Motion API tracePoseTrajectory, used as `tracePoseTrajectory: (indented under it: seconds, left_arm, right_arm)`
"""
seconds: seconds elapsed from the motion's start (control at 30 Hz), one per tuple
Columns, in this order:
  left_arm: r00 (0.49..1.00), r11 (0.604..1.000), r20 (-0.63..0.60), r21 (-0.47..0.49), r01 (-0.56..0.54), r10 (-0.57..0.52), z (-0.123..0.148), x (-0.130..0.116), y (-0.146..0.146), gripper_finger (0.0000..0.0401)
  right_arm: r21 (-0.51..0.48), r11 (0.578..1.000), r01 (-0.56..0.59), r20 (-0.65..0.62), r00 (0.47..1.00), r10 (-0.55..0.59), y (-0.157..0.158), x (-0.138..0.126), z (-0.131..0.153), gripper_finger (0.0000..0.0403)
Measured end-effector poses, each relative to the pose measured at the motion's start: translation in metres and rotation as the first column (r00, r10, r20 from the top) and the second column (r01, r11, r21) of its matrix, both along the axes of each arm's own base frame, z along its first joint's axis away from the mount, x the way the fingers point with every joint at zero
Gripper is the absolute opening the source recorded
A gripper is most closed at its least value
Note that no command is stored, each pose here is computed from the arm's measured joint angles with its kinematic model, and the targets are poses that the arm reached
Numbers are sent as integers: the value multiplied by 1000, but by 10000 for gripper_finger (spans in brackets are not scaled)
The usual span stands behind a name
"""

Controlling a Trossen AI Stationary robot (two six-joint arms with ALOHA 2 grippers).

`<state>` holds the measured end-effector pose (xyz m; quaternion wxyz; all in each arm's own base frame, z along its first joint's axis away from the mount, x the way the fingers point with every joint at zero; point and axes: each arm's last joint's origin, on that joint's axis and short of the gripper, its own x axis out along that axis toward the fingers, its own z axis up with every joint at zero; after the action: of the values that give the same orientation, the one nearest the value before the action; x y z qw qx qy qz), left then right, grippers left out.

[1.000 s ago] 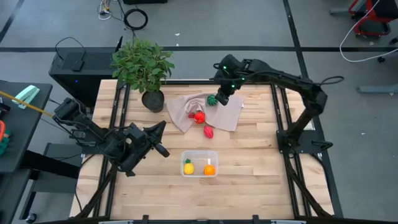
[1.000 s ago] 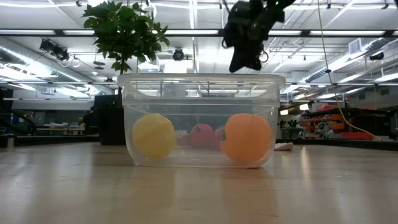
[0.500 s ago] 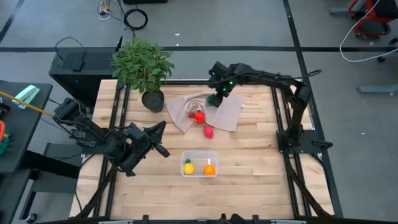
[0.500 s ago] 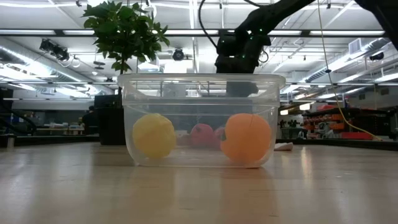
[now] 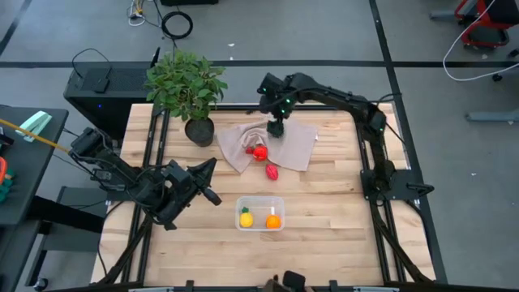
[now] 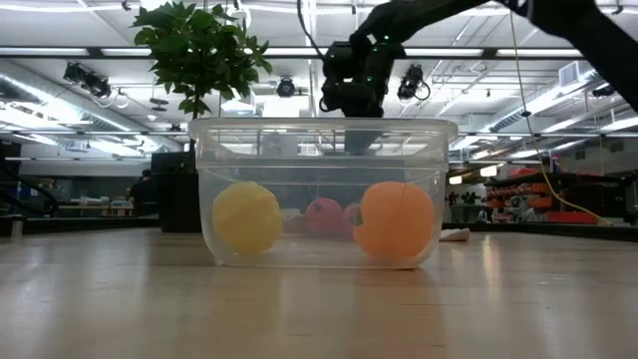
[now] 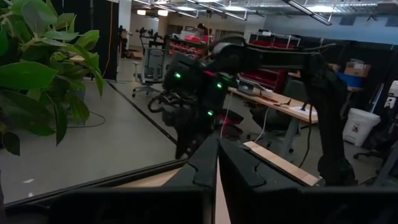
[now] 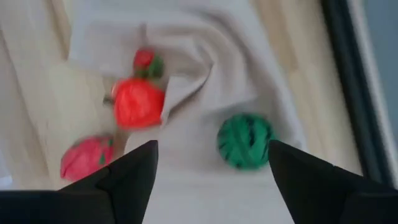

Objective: Pick and placing Produce into tupperware
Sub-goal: Put the watermelon into the transparent bin

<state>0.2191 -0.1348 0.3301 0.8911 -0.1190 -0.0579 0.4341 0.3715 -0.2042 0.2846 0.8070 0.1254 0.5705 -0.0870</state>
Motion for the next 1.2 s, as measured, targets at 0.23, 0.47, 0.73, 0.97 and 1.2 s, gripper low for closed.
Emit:
tracePoseTrajectory:
  seconds: [0.23, 0.47, 0.73, 0.97, 1.2]
  left_arm:
    - [1000, 1000, 0, 0, 0, 0, 0, 0, 0, 9]
    - [1000, 1000, -17, 14, 0, 0, -1, 1, -1, 19]
    - [1000, 1000, -20, 16, 0, 0, -1, 1, -1, 23]
    - [1000, 1000, -19, 15, 0, 0, -1, 1, -1, 8]
    - [1000, 1000, -19, 15, 0, 0, -1, 1, -1, 25]
  right_arm:
    - [0, 1000, 16, -17, 1000, -16, -14, 5, 2, 293]
    - [14, 1000, -24, -211, 977, 26, -16, 7, -33, 303]
    - [-78, 980, -183, -264, 952, 157, -7, 18, -41, 320]
    - [-104, 965, -239, -272, 940, 204, -4, 20, -41, 338]
    - [-107, 968, -225, -273, 943, 189, -9, 18, -43, 348]
